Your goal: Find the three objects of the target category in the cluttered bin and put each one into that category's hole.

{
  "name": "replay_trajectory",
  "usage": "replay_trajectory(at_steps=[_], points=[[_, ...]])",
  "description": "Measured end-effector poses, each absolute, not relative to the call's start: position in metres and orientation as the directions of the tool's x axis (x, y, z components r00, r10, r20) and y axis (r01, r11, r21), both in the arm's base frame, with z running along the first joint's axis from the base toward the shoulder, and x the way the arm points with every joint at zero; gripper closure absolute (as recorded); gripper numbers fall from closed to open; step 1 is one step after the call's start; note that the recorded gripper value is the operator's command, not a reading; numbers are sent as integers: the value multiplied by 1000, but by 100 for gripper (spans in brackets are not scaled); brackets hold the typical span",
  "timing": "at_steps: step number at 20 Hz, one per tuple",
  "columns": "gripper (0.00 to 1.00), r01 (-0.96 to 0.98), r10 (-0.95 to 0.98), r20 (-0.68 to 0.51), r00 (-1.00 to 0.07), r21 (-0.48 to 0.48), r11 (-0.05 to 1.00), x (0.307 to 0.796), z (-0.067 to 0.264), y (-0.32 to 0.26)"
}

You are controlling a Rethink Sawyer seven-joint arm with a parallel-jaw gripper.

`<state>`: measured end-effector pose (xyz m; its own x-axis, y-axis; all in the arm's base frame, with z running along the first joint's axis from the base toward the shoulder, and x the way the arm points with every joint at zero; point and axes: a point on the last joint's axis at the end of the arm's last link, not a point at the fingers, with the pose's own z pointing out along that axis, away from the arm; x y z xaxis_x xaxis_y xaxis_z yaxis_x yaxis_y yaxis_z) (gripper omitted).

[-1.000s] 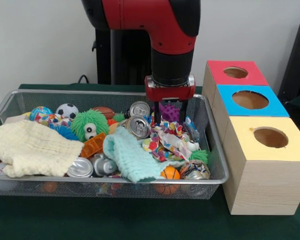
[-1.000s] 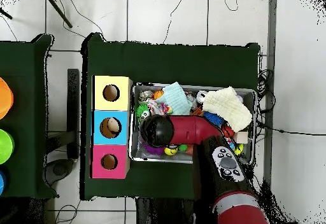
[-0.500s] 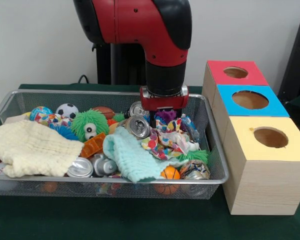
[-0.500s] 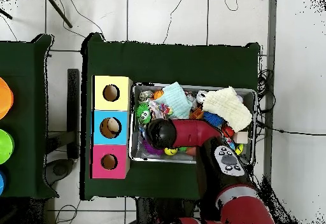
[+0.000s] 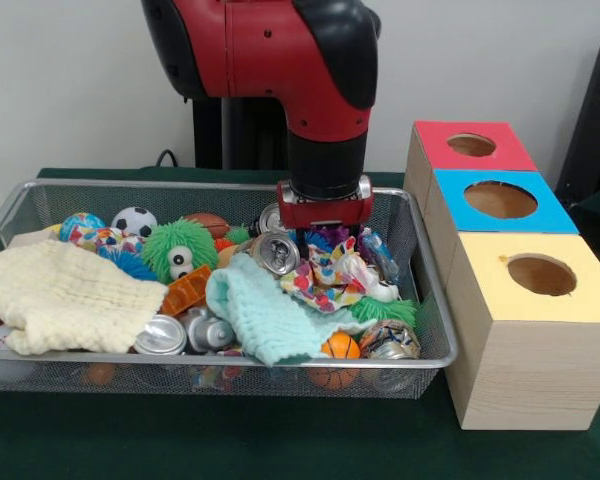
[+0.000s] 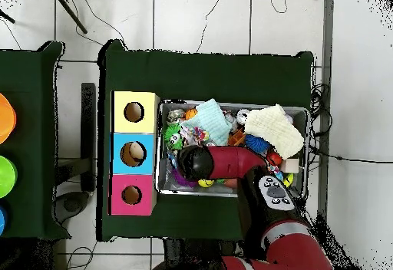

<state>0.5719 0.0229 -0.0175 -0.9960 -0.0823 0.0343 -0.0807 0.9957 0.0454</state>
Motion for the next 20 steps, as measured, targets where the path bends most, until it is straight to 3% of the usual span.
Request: replay_trajectory(at_steps=[20], points=[[0, -141, -145, 69, -987, 66, 988, 518, 0, 61]])
